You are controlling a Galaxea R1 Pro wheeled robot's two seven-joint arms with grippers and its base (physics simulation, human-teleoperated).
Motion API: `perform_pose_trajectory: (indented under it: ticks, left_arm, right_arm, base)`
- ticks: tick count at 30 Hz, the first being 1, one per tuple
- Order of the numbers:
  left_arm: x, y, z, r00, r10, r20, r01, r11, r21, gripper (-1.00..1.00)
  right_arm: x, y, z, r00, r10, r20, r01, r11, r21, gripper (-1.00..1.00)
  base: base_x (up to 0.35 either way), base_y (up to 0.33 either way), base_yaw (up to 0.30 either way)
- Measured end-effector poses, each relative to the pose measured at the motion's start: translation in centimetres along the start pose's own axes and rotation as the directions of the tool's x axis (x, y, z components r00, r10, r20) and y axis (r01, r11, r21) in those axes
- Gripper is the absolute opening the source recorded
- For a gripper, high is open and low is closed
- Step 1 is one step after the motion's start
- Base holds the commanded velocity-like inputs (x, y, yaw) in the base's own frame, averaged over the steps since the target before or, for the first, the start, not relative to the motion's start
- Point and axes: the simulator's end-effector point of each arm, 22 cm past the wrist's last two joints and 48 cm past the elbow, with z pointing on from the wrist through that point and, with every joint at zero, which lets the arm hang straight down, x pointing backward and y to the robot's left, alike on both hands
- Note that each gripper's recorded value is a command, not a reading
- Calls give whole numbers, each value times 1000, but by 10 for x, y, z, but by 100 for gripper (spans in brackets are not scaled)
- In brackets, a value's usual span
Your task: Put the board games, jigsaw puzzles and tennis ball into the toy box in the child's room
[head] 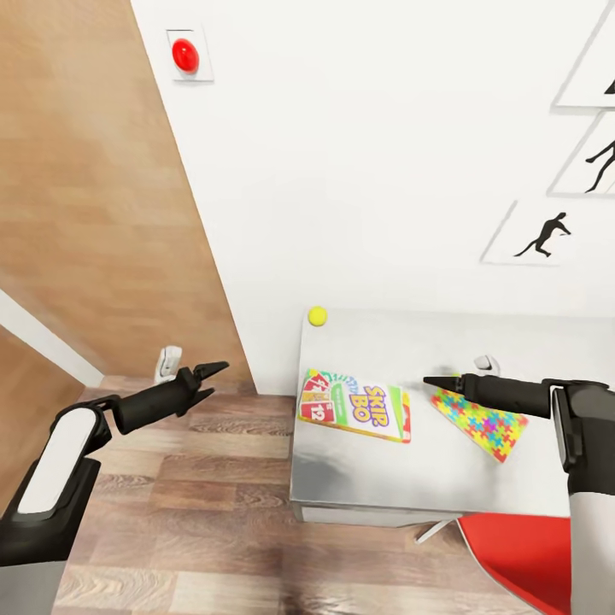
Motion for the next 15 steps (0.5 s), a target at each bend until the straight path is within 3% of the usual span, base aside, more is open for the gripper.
perform_pose_trajectory:
  ticks: [15]
  left_arm:
    - [6,28,6,999,-50,-19,49,998,-48,100]
  right_arm:
    - [1,-1,1,1000,4,-2,-4,1000,2,100]
  base:
    - [15,0,0]
